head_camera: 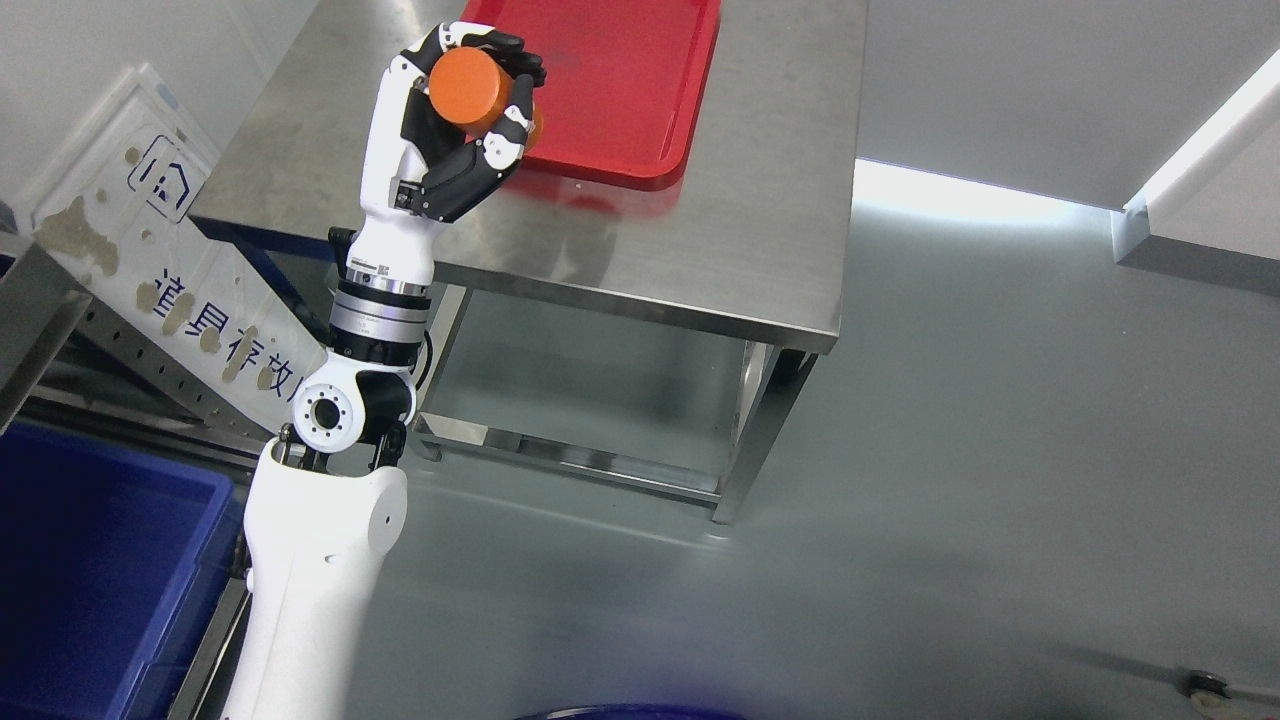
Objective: Grab orange capacitor from left shelf to right desk
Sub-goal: 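Lower the capacitor with the left hand onto the red tray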
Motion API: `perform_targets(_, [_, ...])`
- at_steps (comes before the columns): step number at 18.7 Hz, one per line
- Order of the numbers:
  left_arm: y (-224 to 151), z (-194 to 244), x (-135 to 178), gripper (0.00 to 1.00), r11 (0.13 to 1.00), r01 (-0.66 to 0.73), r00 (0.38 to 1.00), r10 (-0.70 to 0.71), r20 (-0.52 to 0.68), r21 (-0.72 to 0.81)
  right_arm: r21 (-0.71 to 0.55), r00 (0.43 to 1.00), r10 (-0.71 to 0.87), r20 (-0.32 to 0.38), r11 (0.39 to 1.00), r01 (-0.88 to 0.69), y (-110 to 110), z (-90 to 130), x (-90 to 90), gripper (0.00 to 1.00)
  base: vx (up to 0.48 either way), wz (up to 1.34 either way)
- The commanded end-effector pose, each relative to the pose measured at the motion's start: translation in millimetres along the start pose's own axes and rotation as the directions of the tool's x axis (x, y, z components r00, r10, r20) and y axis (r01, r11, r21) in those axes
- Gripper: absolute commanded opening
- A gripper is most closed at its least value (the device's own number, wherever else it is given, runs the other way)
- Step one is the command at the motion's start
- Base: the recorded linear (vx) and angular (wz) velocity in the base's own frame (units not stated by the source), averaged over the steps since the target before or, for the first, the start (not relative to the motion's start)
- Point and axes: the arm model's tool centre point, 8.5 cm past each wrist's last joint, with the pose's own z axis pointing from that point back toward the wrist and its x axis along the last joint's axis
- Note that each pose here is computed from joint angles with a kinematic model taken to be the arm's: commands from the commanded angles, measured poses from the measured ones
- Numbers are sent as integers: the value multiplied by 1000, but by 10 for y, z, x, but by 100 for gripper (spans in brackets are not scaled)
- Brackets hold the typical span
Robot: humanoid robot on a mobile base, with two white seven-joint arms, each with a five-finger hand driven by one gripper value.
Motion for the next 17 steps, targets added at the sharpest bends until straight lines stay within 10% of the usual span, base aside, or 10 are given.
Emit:
perform_targets(1, [-92,-397,-10,3,998,-23,998,20,-55,-61,-18,1000,-11,-11,1000,11,-114,-3,-137,100,260,-77])
perform_targets(17, [-28,-590,-953,3,996,4,838,-53,-544,-92,-18,1000,-11,-11,1000,11,-114,-3,-137,100,167,-40])
